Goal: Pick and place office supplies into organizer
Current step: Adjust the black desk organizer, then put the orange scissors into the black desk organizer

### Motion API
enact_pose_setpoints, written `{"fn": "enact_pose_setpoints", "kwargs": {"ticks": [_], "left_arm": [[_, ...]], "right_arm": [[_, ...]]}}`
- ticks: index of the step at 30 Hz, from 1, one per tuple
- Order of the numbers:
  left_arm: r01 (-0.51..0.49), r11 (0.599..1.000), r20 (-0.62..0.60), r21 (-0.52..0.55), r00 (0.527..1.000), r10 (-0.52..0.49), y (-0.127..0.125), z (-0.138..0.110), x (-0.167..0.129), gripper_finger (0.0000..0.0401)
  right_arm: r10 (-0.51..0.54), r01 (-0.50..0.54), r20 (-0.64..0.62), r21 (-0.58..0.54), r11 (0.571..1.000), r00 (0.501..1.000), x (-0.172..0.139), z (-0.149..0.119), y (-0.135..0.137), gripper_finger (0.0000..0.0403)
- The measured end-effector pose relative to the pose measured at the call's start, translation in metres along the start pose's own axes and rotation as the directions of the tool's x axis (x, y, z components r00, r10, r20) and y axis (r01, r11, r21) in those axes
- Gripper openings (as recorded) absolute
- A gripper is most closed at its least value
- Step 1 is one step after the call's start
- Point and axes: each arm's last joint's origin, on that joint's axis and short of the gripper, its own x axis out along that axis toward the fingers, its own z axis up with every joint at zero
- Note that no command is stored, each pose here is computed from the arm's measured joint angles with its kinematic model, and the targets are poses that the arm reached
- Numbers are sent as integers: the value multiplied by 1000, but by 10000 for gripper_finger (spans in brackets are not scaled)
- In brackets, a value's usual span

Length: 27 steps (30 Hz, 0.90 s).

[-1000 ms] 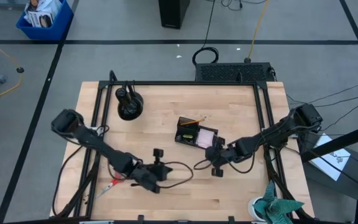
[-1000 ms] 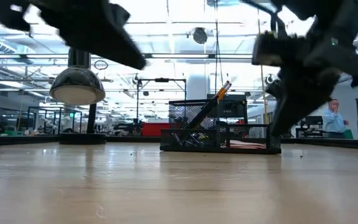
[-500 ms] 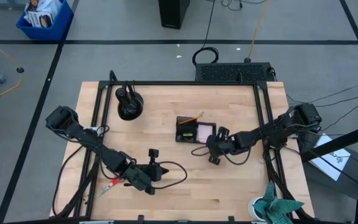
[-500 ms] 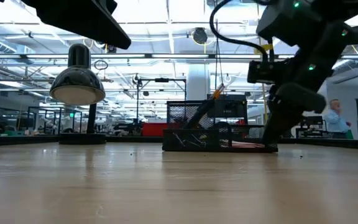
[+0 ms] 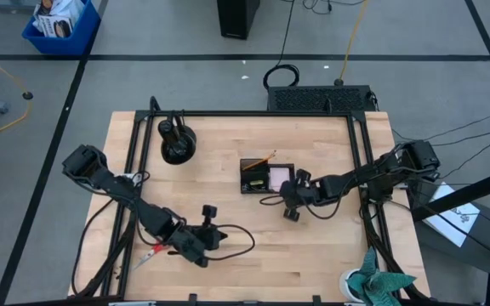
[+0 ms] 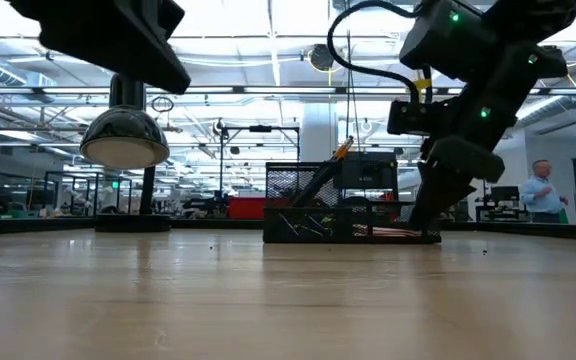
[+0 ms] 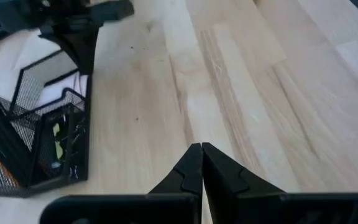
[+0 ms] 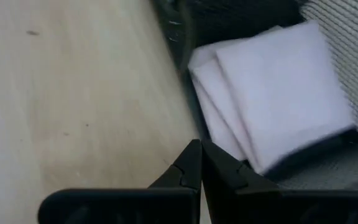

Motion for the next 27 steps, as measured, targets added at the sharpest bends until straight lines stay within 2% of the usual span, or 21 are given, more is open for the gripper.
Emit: {"fn": "enact_pose_setpoints", "kwargs": {"ticks": [4, 6, 9, 12, 15, 17, 19, 23, 27], "left_arm": [[6, 999, -48, -54, 999, -9, -2, -5, -8, 17], [-3, 994, -99, -106, 995, -7, -1, -10, -13, 17], [-18, 975, -199, -220, 980, -27, 0, -20, -27, 17], [-29, 925, -309, -379, 946, -97, -2, -30, -41, 17], [-66, 865, -433, -497, 883, -182, -9, -42, -54, 17], [-108, 855, -515, -507, 834, -200, -16, -51, -64, 15], [-134, 862, -574, -488, 793, -202, -23, -59, -74, 8], [-203, 847, -633, -491, 751, -186, -35, -70, -90, 7], [-316, 800, -680, -510, 718, -150, -38, -77, -100, 15]], "right_arm": [[182, -180, 90, -35, 983, 979, -6, 10, 14, 0], [266, -258, 147, -70, 964, 953, -10, 16, 22, 0], [349, -323, 258, -139, 936, 901, -21, 27, 33, 0], [399, -310, 362, -280, 909, 842, -32, 35, 40, 0], [427, -291, 469, -335, 896, 773, -40, 45, 44, 2], [436, -273, 522, -362, 891, 733, -46, 50, 43, 6], [440, -260, 557, -375, 890, 704, -52, 54, 42, 12], [438, -267, 588, -358, 895, 680, -66, 58, 34, 22], [422, -280, 605, -318, 906, 675, -78, 58, 25, 37]]}}
